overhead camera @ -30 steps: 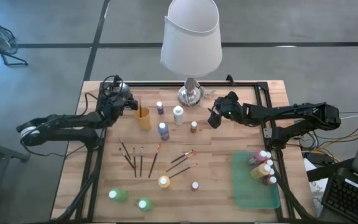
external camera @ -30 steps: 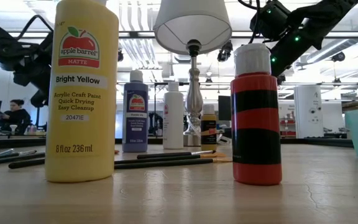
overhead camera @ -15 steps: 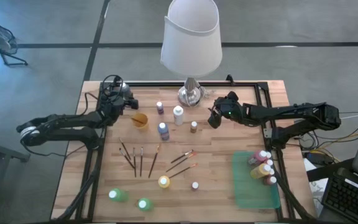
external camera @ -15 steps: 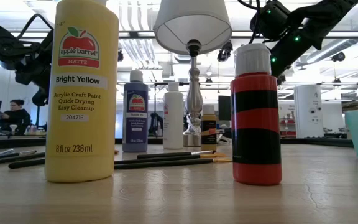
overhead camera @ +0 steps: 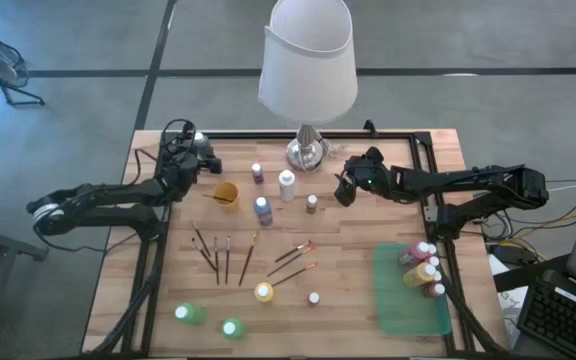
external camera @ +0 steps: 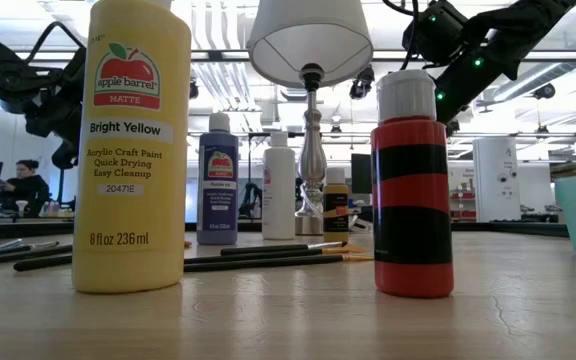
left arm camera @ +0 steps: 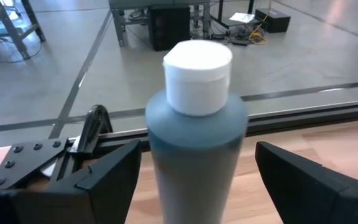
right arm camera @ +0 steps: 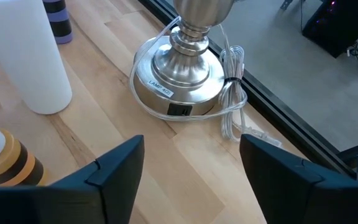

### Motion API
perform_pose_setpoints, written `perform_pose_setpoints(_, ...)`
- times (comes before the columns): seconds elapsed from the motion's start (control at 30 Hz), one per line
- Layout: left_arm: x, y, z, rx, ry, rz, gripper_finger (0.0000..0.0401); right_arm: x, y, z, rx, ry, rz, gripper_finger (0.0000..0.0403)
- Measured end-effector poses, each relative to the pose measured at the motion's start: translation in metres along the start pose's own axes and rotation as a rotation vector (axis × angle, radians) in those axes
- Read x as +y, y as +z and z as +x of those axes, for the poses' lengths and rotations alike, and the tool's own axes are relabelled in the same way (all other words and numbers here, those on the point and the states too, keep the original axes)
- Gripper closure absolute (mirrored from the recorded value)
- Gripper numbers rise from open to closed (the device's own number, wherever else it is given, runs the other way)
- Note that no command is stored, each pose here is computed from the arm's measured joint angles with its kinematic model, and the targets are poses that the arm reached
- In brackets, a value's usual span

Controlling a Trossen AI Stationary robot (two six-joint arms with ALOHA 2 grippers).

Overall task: Pick & Place Paint Supplies
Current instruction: Put the blue paint bottle into the green bin

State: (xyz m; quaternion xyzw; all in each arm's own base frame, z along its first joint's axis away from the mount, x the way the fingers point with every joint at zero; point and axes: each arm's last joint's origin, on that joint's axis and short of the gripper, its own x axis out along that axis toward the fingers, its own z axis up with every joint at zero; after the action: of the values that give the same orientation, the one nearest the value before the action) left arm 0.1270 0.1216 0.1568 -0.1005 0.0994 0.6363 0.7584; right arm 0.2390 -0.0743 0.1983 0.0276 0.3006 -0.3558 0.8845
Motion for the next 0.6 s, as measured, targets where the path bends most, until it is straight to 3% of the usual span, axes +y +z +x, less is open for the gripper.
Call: perform_pose_setpoints(0.6,-0.005,-0.009,0.012,0.003,0.011,0.057,0.0219,0.000,0.000,0.000,0.000,-0.001,-0.014,0.0122)
